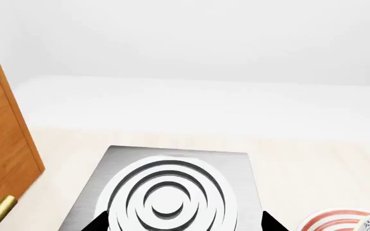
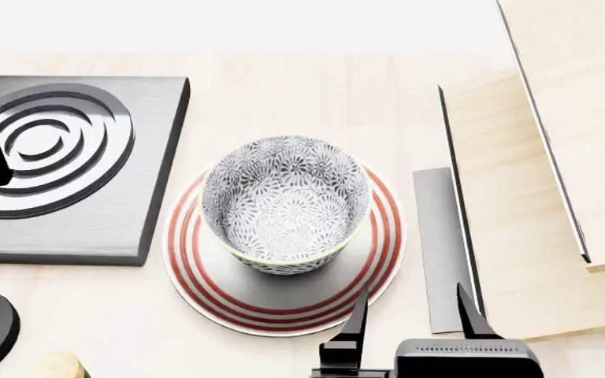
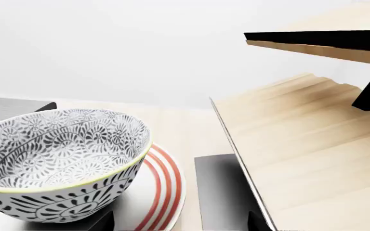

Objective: Pick up the akita bowl and put it on the plate.

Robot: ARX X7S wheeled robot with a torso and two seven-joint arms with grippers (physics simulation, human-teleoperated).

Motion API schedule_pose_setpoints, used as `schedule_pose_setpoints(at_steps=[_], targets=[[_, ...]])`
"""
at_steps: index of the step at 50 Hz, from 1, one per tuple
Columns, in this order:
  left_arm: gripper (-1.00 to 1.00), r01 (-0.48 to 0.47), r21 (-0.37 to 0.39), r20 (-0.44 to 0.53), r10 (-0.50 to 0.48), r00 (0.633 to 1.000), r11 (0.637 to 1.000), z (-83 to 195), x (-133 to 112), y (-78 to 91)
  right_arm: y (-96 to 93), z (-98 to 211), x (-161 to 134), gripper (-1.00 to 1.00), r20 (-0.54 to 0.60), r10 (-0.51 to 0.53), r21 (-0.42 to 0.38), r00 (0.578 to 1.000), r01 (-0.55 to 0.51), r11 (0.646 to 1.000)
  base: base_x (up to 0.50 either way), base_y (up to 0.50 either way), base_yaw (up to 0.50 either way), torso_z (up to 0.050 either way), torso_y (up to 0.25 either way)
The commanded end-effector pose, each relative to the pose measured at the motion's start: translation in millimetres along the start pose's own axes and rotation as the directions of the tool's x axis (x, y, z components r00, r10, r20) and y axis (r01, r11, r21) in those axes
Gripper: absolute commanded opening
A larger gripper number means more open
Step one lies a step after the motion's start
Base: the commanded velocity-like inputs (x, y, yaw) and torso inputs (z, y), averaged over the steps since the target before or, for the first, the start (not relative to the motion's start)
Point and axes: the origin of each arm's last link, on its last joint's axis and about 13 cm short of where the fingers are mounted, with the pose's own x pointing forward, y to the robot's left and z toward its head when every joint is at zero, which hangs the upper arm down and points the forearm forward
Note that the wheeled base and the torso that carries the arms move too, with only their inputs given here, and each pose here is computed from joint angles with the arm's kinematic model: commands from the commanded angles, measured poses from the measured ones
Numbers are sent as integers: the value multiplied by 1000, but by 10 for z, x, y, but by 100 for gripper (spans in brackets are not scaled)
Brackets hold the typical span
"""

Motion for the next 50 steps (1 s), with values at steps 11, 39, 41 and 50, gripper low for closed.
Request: schedule_pose_setpoints(at_steps=[11, 39, 41, 50], targets=[[100, -103, 0, 117, 103, 988, 995, -381, -265, 83, -161, 673, 23, 100, 177, -70, -44, 982, 78, 996, 0, 0, 0, 0, 0], [100, -154, -16, 293, 152, 944, 988, -216, -540, 56, -221, 1100, -113, 100, 311, -84, -37, 947, 101, 994, 0, 0, 0, 0, 0], [100, -152, -14, 312, 149, 939, 988, -196, -578, 48, -227, 1125, -125, 100, 319, -87, -35, 944, 103, 994, 0, 0, 0, 0, 0], [100, -150, 6, 366, 138, 920, 989, -141, -728, 5, -256, 1212, -172, 100, 348, -96, -29, 932, 113, 993, 0, 0, 0, 0, 0]])
